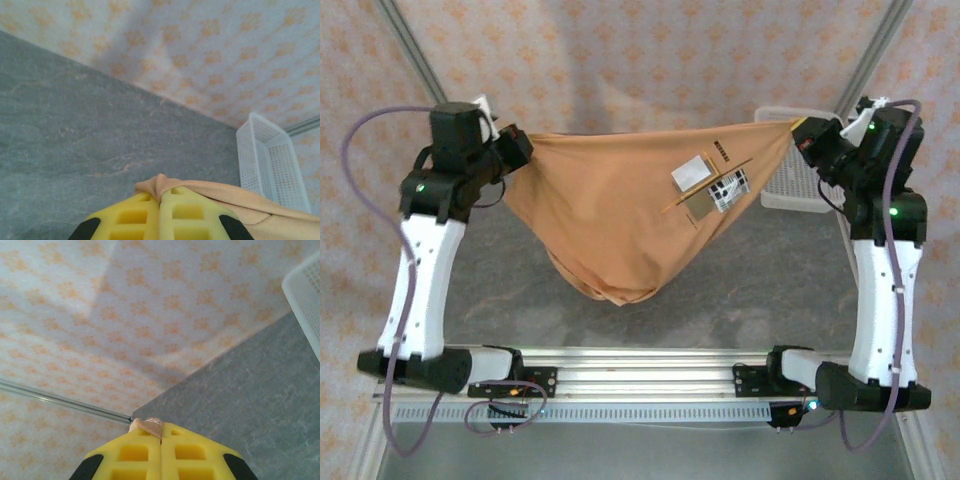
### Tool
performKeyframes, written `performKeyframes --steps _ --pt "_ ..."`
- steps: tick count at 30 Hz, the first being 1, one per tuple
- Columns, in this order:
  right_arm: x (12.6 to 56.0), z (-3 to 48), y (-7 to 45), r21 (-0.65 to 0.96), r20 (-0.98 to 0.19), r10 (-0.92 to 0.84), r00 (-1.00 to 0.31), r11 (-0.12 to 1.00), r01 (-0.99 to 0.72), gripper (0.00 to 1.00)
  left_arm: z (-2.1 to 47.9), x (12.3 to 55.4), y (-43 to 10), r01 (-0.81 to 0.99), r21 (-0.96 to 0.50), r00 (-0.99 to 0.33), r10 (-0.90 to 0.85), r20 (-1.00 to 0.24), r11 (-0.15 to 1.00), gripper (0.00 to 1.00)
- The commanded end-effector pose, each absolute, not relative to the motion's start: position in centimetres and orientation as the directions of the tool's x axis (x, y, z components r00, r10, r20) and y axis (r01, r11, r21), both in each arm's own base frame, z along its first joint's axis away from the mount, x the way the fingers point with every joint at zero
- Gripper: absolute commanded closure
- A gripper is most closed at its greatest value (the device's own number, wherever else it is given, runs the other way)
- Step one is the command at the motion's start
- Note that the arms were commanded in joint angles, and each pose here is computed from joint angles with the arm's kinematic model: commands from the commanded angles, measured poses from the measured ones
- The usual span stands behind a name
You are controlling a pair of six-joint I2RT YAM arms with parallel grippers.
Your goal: Fold the inside-out t-shirt
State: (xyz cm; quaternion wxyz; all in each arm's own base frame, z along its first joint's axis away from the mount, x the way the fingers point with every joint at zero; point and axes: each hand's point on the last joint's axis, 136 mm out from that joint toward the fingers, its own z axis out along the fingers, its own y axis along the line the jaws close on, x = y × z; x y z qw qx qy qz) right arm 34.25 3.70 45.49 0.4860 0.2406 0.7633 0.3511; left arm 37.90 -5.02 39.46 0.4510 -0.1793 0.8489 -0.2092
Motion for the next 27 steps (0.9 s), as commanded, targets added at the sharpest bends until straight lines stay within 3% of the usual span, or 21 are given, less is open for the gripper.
performKeyframes --steps 1,4,5,6,7,9,11,14,20,27 --pt "38.7 39.9 3.8 0.782 -0.504 0.738 -0.449 0.611 0.126 1.00 32.0 44.6 -7.4 -0.123 -0.481 -0.674 -0.428 -0.602 0.868 1.00" --pt "41.5 33.9 5.2 0.751 -0.456 0.734 -0.503 0.621 0.223 1.00 26.7 48.4 -9.4 -0.133 -0.391 -0.774 -0.341 -0.533 0.911 0.98" --pt "42.6 31.5 5.8 0.740 -0.429 0.728 -0.534 0.623 0.254 0.97 24.7 49.4 -9.3 -0.154 -0.325 -0.801 -0.311 -0.512 0.933 0.79" --pt "43.6 29.5 6.5 0.725 -0.405 0.715 -0.570 0.631 0.276 0.88 23.6 50.0 -8.9 -0.175 -0.256 -0.813 -0.286 -0.507 0.951 0.64" --pt "44.1 27.6 6.9 0.697 -0.386 0.698 -0.603 0.649 0.306 0.77 22.8 50.1 -8.4 -0.196 -0.197 -0.820 -0.271 -0.504 0.960 0.58" --pt "44.3 24.7 6.7 0.628 -0.367 0.669 -0.647 0.691 0.359 0.60 22.1 49.5 -7.8 -0.221 -0.138 -0.823 -0.261 -0.505 0.965 0.51" --pt "43.8 22.8 5.9 0.570 -0.372 0.654 -0.659 0.721 0.393 0.51 21.5 47.8 -7.9 -0.217 -0.113 -0.831 -0.244 -0.500 0.970 0.45" --pt "42.1 21.0 5.2 0.516 -0.381 0.632 -0.675 0.751 0.412 0.48 19.9 42.9 -9.9 -0.179 -0.141 -0.857 -0.225 -0.464 0.974 0.45" --pt "38.0 15.7 4.7 0.433 -0.335 0.599 -0.727 0.783 0.446 0.48 13.5 32.8 -17.3 -0.123 -0.372 -0.903 -0.259 -0.342 0.920 0.47" --pt "35.8 11.9 5.0 0.413 -0.267 0.599 -0.755 0.779 0.472 0.48 8.7 28.0 -22.1 -0.171 -0.450 -0.919 -0.306 -0.249 0.877 0.46"
